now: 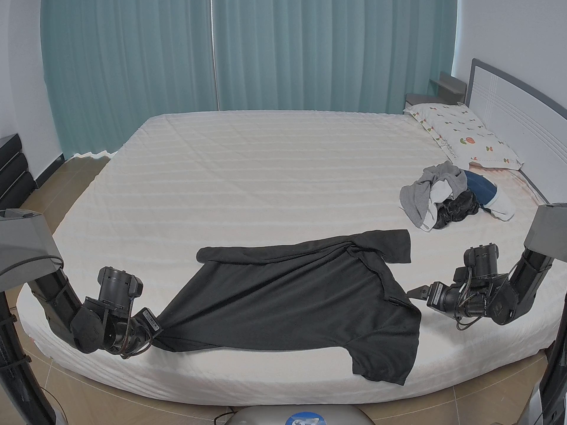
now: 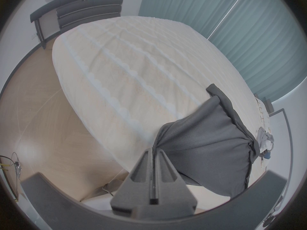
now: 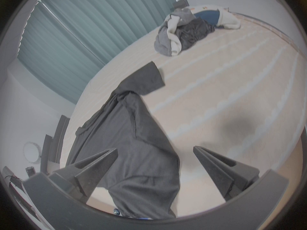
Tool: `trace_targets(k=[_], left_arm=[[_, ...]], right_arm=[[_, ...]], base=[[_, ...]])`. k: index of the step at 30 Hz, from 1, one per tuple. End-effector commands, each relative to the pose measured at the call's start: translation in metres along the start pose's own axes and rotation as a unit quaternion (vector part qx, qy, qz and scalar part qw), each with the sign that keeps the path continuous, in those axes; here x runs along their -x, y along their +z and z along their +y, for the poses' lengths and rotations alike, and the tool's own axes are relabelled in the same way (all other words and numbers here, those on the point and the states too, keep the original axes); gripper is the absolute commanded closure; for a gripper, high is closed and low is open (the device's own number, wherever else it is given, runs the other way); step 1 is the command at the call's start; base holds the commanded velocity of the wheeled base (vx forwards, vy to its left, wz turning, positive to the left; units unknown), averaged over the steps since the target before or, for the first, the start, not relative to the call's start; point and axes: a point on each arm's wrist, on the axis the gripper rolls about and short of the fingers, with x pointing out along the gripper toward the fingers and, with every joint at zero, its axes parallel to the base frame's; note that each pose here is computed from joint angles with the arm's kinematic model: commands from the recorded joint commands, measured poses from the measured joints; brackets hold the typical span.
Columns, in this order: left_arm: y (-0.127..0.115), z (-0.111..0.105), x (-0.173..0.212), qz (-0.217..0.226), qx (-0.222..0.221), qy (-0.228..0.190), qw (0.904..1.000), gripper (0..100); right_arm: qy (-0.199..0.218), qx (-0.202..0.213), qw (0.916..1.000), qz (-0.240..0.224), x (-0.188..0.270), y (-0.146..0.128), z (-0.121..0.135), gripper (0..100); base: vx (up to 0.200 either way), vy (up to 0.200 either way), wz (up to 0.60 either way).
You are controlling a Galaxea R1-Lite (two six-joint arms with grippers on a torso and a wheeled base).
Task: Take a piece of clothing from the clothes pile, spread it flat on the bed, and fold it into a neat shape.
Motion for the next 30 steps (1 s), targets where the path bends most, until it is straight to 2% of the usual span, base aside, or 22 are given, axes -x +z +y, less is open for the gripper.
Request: trace_targets(k=[1,12,13,18,24,26,30], left_arm=[[0.000,0.002,0.002,0.009,0.003,-0.007,0.9999,100],[-0.001,0.001,0.002,0.024,0.003,-0.019,0.9995,100],[-0.001,0.001,0.002,0.025,0.003,-0.020,0.9995,100],[-0.002,0.001,0.002,0.029,0.002,-0.021,0.9994,100],[-0.003,0.003,0.001,0.032,0.000,-0.016,0.9993,100],[-0.005,0.005,-0.001,0.036,-0.007,-0.012,0.9993,100],[-0.007,0.007,-0.002,0.041,-0.017,-0.007,0.9990,100]], right_arm=[[-0.010,-0.003,0.9996,0.027,-0.006,-0.012,-0.007,0],[-0.006,0.008,0.9990,0.044,-0.027,-0.025,-0.006,0],[-0.005,0.009,0.9991,0.042,-0.030,-0.025,-0.006,100],[-0.012,0.011,0.9990,0.041,-0.028,-0.027,-0.006,100],[-0.063,0.027,0.9966,0.045,-0.013,-0.014,-0.027,100],[-0.079,0.028,0.9945,0.062,-0.005,-0.011,-0.033,100],[-0.089,0.061,0.9909,0.080,0.010,-0.006,-0.039,100]], base=[[0.000,0.000,0.00],[0.000,0.000,0.00],[0.000,0.000,0.00],[0.000,0.000,0.00],[0.000,0.000,0.00],[0.000,0.000,0.00],[0.000,0.000,0.00]])
